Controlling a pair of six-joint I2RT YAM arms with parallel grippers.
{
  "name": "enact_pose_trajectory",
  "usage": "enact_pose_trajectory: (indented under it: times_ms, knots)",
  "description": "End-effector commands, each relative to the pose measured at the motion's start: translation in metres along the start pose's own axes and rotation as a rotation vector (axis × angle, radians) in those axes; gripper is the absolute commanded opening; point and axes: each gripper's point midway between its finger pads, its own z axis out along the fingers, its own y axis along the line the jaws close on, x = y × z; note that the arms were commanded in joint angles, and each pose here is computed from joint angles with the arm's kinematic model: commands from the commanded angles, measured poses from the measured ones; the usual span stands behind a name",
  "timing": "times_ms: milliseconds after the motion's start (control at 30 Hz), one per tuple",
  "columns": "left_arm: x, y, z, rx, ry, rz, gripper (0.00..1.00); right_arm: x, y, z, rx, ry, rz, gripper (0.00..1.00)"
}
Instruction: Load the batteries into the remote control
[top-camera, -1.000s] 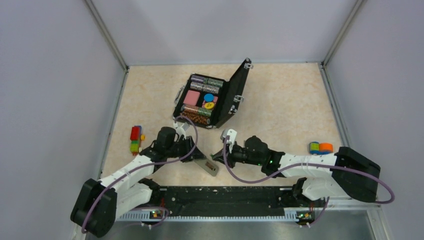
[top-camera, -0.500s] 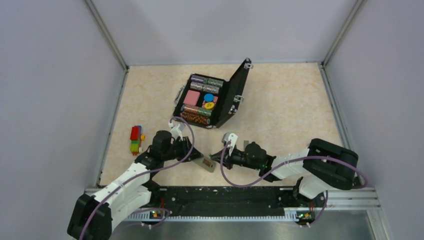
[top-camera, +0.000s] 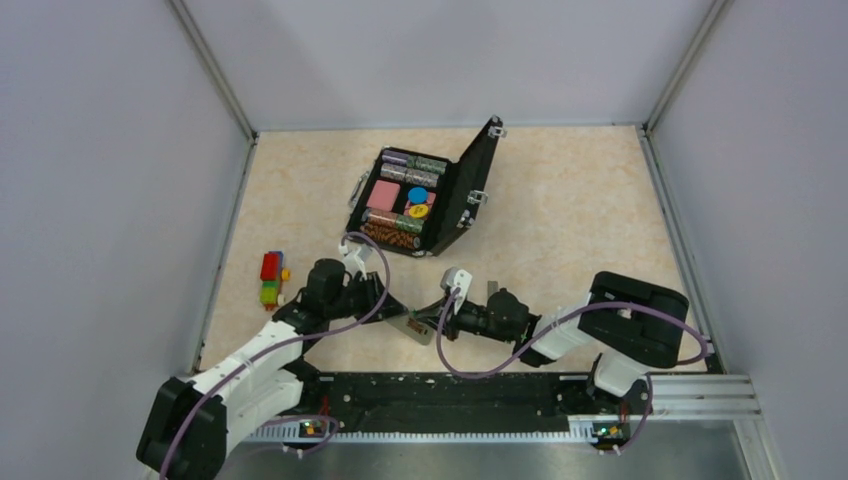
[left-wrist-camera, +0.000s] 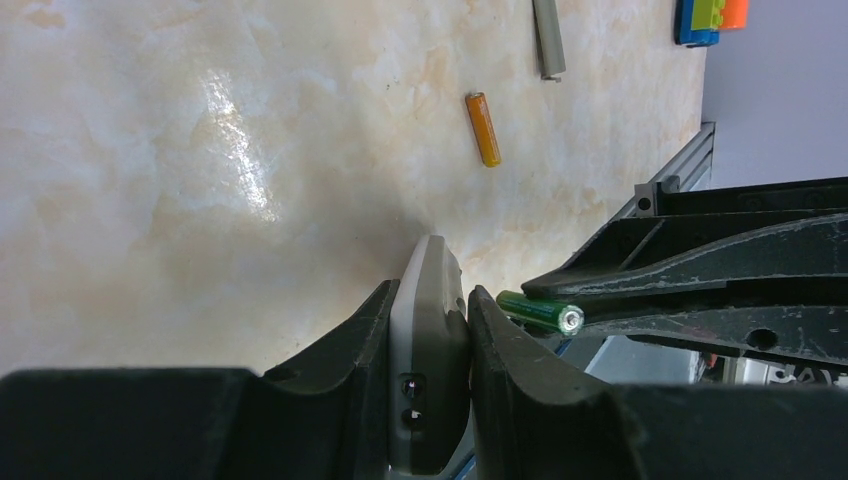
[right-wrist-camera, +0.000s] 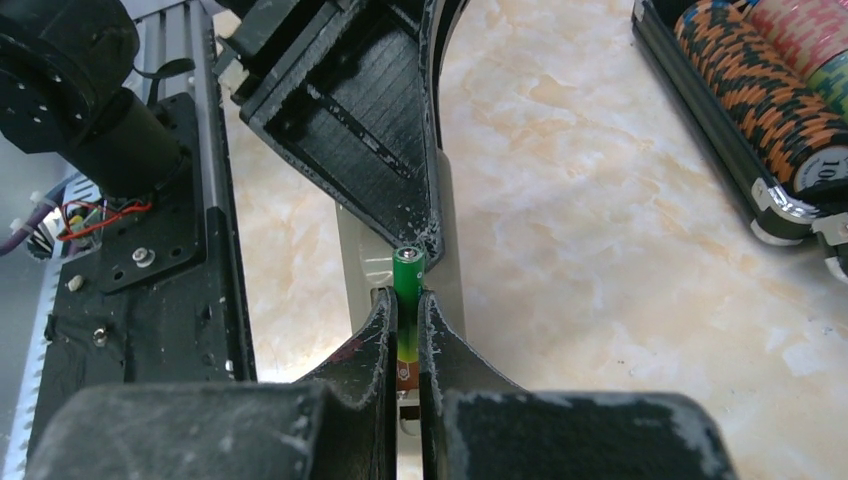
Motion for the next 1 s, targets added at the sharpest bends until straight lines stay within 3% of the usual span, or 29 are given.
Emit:
enact_pose_trajectory:
  times_ms: [0,600,967]
  knots:
    - [0.006,0.019,0.000,-0.098,0.033,-0.004,0.00,-0.012,0.010,0.008,-0.036,-0.060,-0.010,0.00]
    - [0.018,0.025,0.002,-0.170,0.179,-0.088,0.00,0.010,0.004,0.006,-0.006,-0.043,-0.028,0.00]
    - [0.015,0.029,0.003,-0.192,0.200,-0.129,0.00,0.023,0.004,0.002,-0.008,-0.026,-0.024,0.00]
